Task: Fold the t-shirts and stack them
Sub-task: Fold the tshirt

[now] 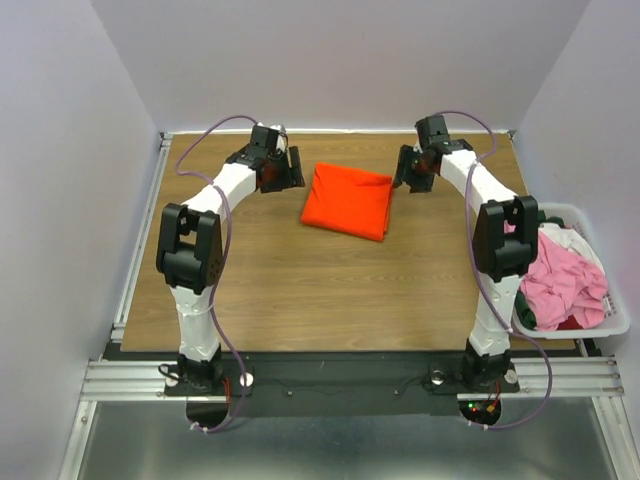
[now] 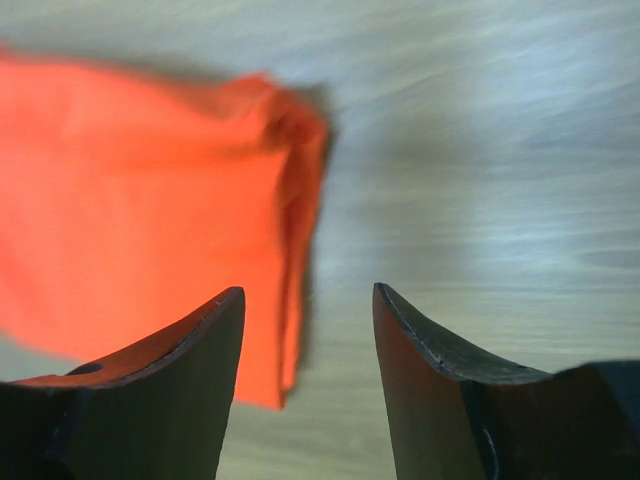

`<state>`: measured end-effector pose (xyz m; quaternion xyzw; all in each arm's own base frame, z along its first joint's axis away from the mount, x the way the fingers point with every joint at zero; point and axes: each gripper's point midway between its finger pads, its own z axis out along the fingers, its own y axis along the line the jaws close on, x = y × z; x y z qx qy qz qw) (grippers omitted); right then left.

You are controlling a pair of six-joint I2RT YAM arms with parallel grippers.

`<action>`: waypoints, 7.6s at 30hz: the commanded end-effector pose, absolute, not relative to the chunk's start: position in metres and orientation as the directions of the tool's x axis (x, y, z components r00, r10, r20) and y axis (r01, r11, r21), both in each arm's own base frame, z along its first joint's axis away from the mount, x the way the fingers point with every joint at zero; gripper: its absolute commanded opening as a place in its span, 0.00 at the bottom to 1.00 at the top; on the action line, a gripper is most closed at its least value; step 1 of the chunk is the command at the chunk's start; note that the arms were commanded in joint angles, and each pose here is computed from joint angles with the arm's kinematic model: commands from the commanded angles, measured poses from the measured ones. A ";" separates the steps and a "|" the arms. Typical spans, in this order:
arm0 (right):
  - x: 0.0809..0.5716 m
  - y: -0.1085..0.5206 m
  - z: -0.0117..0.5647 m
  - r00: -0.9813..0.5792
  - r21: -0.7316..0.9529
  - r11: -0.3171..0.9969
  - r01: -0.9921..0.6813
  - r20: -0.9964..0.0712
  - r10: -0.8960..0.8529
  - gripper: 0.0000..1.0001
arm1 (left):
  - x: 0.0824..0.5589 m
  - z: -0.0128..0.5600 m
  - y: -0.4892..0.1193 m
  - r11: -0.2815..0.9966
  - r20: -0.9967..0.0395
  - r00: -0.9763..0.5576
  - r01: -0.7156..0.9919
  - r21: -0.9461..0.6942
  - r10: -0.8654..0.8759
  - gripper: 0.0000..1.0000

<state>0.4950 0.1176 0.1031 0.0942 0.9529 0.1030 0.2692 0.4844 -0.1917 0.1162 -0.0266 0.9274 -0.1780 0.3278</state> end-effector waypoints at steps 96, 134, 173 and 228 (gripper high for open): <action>0.528 0.180 0.131 -0.508 0.207 0.674 -0.709 -0.813 -0.285 0.01 | 0.483 0.140 -0.238 0.853 -0.803 -0.535 0.518 -0.067 0.262 0.00; 0.567 0.159 0.122 -0.589 0.193 0.829 -0.525 -0.786 -0.190 0.29 | 0.525 0.114 -0.224 0.931 -0.791 -0.585 0.360 -0.055 0.179 0.34; 0.557 0.198 0.056 -0.782 0.718 0.596 -0.359 -0.581 0.228 0.65 | 0.509 0.053 -0.261 0.631 -0.578 -0.781 0.329 -0.702 -0.236 0.24; 0.387 0.150 0.115 -0.809 0.630 0.763 -0.145 -0.519 0.275 0.61 | 0.359 0.098 -0.202 0.761 -0.496 -0.748 -0.020 -0.649 -0.442 0.53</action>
